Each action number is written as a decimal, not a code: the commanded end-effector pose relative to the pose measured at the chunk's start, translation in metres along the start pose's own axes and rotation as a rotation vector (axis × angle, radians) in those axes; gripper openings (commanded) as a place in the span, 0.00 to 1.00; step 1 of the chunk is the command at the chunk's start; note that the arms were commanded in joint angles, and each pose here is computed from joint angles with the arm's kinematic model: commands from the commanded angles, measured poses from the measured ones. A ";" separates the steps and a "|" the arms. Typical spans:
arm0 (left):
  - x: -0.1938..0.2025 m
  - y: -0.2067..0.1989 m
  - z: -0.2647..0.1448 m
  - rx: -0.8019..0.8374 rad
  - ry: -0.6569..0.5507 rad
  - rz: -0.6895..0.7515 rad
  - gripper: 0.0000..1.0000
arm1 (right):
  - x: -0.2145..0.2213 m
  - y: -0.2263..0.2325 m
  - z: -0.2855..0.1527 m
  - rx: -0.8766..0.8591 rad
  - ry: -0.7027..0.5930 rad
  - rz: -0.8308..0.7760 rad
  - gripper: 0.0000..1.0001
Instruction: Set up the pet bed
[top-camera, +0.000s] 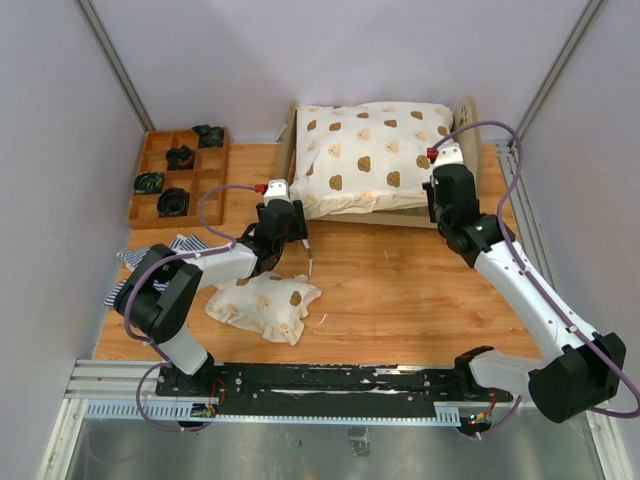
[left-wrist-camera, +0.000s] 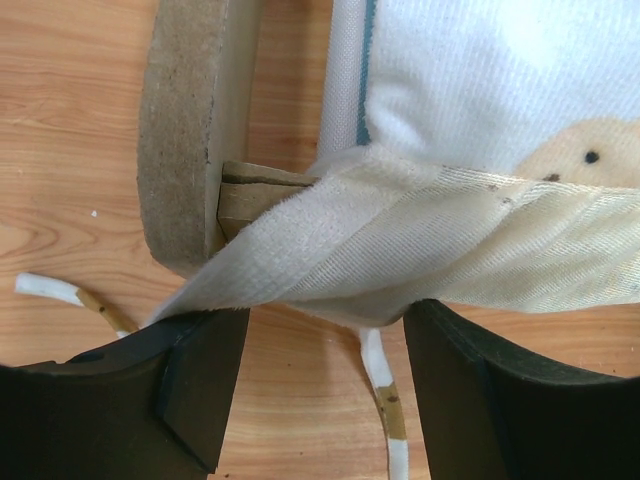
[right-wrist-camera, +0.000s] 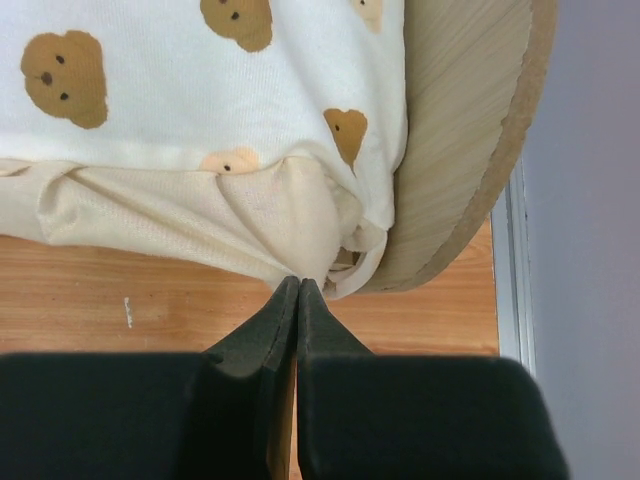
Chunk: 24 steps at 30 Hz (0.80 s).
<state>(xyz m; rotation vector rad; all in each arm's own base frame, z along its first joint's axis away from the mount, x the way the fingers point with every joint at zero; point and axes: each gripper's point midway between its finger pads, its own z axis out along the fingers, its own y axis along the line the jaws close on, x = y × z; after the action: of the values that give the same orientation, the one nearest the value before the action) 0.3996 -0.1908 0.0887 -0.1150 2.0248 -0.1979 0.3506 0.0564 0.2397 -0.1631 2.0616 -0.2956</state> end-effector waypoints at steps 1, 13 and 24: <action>-0.028 0.023 -0.003 -0.122 -0.078 -0.003 0.68 | -0.006 -0.019 -0.005 0.066 -0.034 0.063 0.00; -0.056 0.005 -0.031 -0.007 -0.106 -0.051 0.68 | 0.018 0.007 0.007 -0.063 0.105 0.038 0.32; -0.089 -0.020 -0.067 0.172 -0.114 -0.111 0.70 | -0.011 0.135 -0.009 -0.667 -0.308 -0.427 0.47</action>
<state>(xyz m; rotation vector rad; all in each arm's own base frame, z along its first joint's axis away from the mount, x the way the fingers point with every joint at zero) 0.3791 -0.1857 0.1991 -0.1349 1.8433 -0.3801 0.3509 0.1243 0.2172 -0.5839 2.0095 0.0442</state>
